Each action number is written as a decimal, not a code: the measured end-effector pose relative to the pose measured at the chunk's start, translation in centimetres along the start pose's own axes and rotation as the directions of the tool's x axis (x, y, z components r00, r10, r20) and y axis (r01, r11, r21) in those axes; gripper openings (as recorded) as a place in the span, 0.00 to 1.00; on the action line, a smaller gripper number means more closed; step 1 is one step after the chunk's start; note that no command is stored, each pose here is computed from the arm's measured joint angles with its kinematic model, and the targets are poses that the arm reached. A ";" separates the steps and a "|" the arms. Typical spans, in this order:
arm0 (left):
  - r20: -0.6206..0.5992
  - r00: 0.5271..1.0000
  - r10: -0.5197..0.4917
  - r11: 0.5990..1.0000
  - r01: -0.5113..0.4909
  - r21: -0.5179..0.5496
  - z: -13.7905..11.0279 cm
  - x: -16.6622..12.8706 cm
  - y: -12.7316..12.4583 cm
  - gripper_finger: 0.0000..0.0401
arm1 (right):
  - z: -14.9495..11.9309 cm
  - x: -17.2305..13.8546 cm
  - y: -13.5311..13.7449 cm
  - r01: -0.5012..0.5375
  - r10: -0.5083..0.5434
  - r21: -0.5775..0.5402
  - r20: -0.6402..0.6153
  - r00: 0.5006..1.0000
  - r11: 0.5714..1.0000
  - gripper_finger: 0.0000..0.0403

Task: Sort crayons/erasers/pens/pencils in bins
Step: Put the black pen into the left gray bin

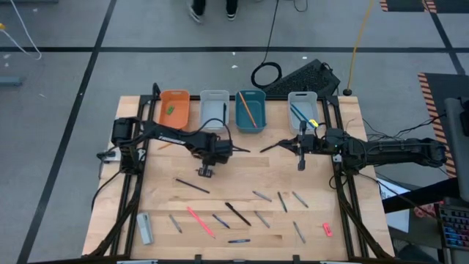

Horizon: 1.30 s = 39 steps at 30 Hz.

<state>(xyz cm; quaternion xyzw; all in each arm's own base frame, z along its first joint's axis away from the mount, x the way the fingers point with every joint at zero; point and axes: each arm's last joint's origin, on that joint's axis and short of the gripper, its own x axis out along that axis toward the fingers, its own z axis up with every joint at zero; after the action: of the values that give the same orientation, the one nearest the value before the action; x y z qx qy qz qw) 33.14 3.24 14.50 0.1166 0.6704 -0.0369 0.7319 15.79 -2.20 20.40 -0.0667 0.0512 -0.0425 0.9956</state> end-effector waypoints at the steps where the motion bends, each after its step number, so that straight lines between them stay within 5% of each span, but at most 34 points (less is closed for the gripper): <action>1: -0.022 1.000 0.008 1.000 -0.008 0.002 0.1 -0.3 0.1 0.06 | 0.0 0.0 0.0 0.000 0.000 0.000 0.000 1.000 1.000 0.00; 10: 0.025 0.995 0.091 0.995 -0.090 -0.044 1.5 -6.1 2.6 0.01 | 0.0 0.0 0.0 -0.001 0.001 0.000 -0.001 1.000 1.000 0.00; 19: 0.181 0.975 0.127 0.978 -0.093 -0.188 -0.8 -11.8 4.9 0.01 | -0.1 0.0 0.0 -0.001 0.001 -0.003 -0.007 1.000 1.000 0.00; 29: 0.218 0.976 0.018 0.990 0.013 -0.142 -2.1 -5.7 3.6 0.05 | -0.1 0.0 0.0 -0.002 0.002 -0.002 -0.008 1.000 1.000 0.00; 39: 0.212 0.974 -0.073 0.991 0.095 -0.094 -1.9 -1.6 4.3 0.32 | 0.0 0.0 0.0 -0.001 0.001 -0.001 0.000 1.000 1.000 0.00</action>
<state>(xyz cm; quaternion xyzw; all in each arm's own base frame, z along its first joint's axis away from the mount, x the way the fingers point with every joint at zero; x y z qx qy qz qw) 32.08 7.68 16.42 0.0457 0.5953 -0.0451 0.8009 15.79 -2.20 20.39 -0.0670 0.0512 -0.0421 0.9955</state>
